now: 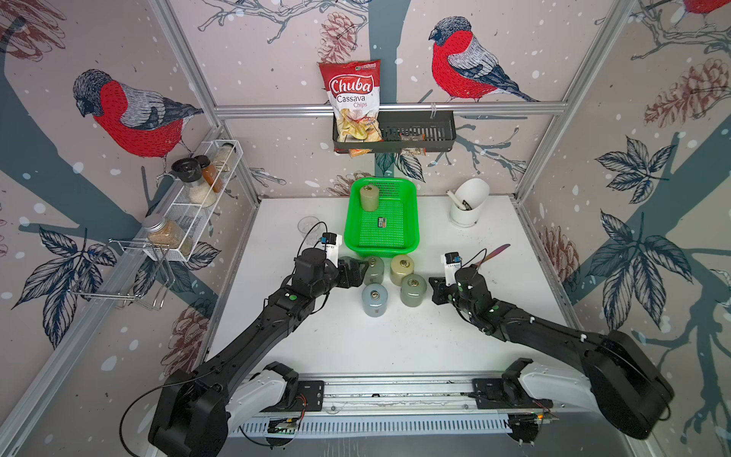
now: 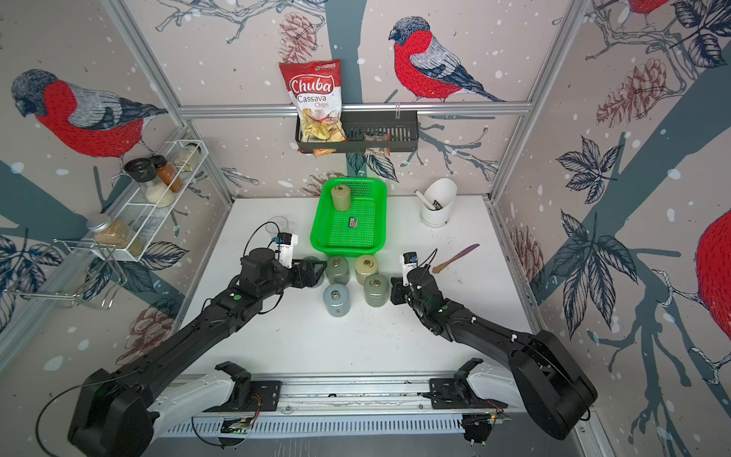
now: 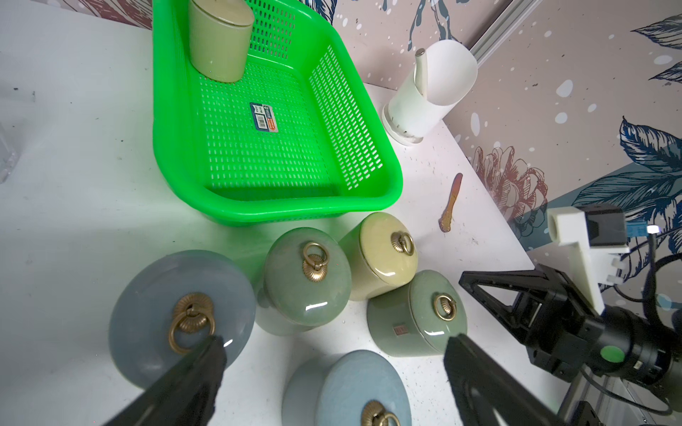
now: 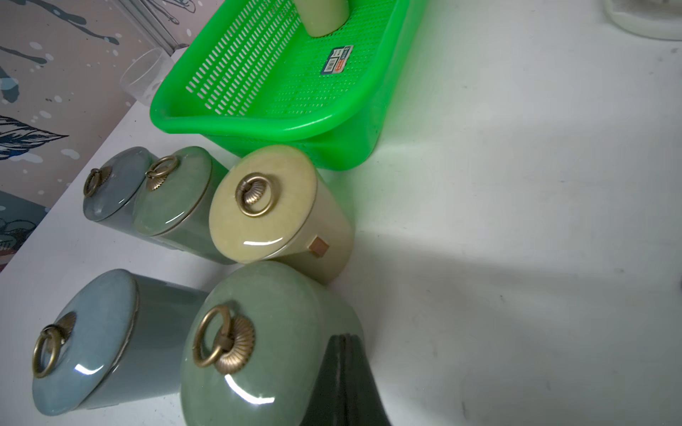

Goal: Take the tea canister out of the basket
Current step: Adjust the tea canister at the center of the board.

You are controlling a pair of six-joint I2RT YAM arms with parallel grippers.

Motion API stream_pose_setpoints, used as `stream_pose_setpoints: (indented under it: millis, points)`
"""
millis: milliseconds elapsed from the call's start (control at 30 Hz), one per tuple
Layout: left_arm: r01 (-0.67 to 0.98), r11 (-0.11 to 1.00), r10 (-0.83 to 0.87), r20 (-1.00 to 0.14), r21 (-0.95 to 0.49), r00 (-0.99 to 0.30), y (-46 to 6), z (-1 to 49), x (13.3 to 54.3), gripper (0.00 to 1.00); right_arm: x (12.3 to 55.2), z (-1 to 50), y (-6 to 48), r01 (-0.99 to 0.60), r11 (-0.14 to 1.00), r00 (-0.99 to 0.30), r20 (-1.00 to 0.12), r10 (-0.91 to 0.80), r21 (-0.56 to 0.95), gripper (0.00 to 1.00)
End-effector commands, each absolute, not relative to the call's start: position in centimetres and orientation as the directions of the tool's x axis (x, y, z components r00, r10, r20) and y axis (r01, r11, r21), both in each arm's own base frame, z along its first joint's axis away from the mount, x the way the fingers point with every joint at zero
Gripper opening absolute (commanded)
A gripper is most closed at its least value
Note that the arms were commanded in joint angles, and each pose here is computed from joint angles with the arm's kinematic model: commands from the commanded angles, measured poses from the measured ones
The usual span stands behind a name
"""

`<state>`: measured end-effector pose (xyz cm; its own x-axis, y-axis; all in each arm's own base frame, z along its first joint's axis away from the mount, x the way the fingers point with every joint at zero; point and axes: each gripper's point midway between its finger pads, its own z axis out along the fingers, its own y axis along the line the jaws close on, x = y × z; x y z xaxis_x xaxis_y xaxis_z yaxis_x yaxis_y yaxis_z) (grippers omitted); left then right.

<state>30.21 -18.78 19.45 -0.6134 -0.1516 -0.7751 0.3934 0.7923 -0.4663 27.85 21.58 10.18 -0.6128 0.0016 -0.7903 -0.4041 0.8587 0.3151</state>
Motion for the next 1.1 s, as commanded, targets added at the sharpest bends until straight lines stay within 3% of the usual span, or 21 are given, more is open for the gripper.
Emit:
stream_pose_setpoints:
  millis: [0, 400, 567, 700, 933, 1067]
  points:
    - [0.389, 0.798, -0.165, -0.788, -0.460, -0.593, -18.5, 20.0, 30.4, 0.97, 28.2, 11.2, 22.7, -0.434, 0.834, -0.583, -0.812, 0.027, 0.339, 0.00]
    - [0.390, 0.798, -0.160, -0.785, -0.459, -0.598, -18.6, 19.7, 30.5, 0.97, 27.1, 10.2, 24.5, -0.466, 0.826, -0.585, -0.811, -0.018, 0.318, 0.00]
    - [0.389, 0.800, -0.163, -0.790, -0.457, -0.591, -18.5, 20.0, 30.4, 0.97, 27.9, 12.2, 23.4, -0.446, 0.847, -0.538, -0.843, 0.005, 0.290, 0.00]
    - [0.372, 0.816, -0.182, -0.807, -0.442, -0.561, -17.9, 21.0, 30.8, 0.97, 29.2, 17.2, 21.8, -0.447, 0.860, -0.430, -0.902, 0.034, 0.246, 0.17]
    - [0.337, 0.834, -0.252, -0.845, -0.437, -0.473, -16.8, 23.6, 31.8, 0.96, 33.3, 25.0, 23.5, -0.528, 0.838, -0.265, -0.964, -0.006, 0.140, 0.78]
    - [0.327, 0.845, -0.252, -0.855, -0.423, -0.453, -16.5, 24.4, 32.6, 0.96, 37.8, 25.2, 26.8, -0.583, 0.809, -0.269, -0.957, -0.107, 0.073, 0.96]
